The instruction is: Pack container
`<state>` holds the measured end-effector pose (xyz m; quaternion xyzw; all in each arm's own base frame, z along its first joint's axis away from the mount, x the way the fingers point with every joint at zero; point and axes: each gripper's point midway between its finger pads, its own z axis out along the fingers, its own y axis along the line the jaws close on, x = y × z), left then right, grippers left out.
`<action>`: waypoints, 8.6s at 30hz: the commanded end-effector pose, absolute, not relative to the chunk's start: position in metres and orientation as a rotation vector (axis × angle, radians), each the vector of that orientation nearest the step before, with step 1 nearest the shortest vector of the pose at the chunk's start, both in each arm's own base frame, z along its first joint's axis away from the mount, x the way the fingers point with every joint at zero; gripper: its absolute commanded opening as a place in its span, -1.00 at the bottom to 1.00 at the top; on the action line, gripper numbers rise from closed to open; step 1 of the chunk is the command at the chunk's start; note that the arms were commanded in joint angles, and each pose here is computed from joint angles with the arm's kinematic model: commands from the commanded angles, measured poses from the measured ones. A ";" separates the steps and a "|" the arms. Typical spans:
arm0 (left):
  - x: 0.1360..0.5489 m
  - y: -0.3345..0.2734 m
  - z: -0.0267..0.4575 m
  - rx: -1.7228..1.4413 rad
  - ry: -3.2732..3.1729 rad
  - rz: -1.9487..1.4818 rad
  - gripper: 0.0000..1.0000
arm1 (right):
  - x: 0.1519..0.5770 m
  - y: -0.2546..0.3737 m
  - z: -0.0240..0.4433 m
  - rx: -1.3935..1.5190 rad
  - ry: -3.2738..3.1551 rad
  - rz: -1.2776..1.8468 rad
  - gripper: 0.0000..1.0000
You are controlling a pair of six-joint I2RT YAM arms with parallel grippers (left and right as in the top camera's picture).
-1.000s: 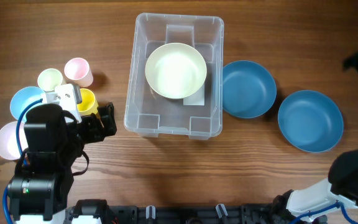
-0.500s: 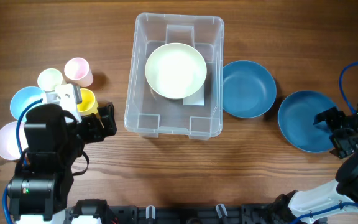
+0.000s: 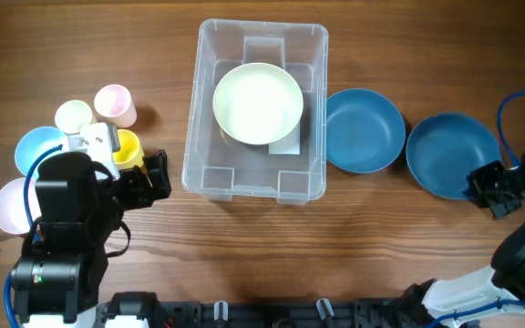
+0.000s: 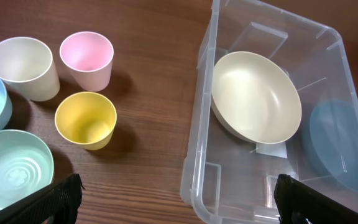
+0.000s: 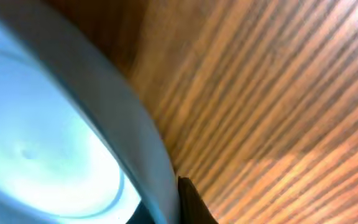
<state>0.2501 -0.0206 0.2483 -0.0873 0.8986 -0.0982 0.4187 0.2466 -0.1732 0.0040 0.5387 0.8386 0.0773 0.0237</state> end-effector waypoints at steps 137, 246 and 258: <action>0.299 -0.161 0.213 0.269 2.413 -0.409 0.88 | 0.380 -0.054 0.285 0.637 2.455 0.098 0.40; 0.363 0.000 0.152 -0.444 2.875 -0.052 -0.92 | 0.375 -0.065 0.281 0.645 2.472 0.031 0.40; 0.281 -0.229 0.269 0.511 2.590 -0.416 -0.92 | 0.370 -0.075 0.279 0.692 2.472 0.027 0.39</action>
